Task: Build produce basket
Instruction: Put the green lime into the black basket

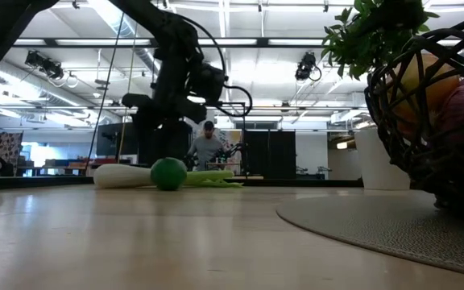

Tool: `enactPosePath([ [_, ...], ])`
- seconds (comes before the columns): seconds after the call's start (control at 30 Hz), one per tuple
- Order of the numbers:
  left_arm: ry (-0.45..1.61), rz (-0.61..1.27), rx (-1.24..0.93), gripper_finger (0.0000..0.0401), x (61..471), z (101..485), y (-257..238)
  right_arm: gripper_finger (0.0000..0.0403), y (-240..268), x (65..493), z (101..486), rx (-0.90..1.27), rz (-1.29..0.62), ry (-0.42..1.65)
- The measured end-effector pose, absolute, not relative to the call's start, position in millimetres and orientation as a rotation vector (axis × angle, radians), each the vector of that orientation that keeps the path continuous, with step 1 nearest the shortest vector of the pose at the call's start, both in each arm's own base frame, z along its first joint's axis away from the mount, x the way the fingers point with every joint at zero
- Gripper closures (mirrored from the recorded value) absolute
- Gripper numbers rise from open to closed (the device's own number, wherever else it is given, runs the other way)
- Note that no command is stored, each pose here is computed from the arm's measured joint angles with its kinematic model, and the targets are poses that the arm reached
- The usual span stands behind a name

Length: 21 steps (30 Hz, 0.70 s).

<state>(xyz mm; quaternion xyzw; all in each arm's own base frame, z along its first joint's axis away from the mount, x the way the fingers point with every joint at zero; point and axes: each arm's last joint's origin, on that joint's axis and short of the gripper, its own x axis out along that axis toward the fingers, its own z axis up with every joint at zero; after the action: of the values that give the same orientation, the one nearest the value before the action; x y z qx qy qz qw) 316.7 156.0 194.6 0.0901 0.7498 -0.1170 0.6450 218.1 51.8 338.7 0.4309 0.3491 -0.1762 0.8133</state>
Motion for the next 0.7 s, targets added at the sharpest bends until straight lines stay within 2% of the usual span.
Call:
enactPosePath([
  [0.4,1.649,-0.193,0.29,0.0138,319,217,154,0.004,52,219,339,0.947,-0.384,0.732],
  [0.7,1.525,-0.248,0.426,0.0138,324,228,154,0.004,50,221,341,0.935,-0.412,0.679],
])
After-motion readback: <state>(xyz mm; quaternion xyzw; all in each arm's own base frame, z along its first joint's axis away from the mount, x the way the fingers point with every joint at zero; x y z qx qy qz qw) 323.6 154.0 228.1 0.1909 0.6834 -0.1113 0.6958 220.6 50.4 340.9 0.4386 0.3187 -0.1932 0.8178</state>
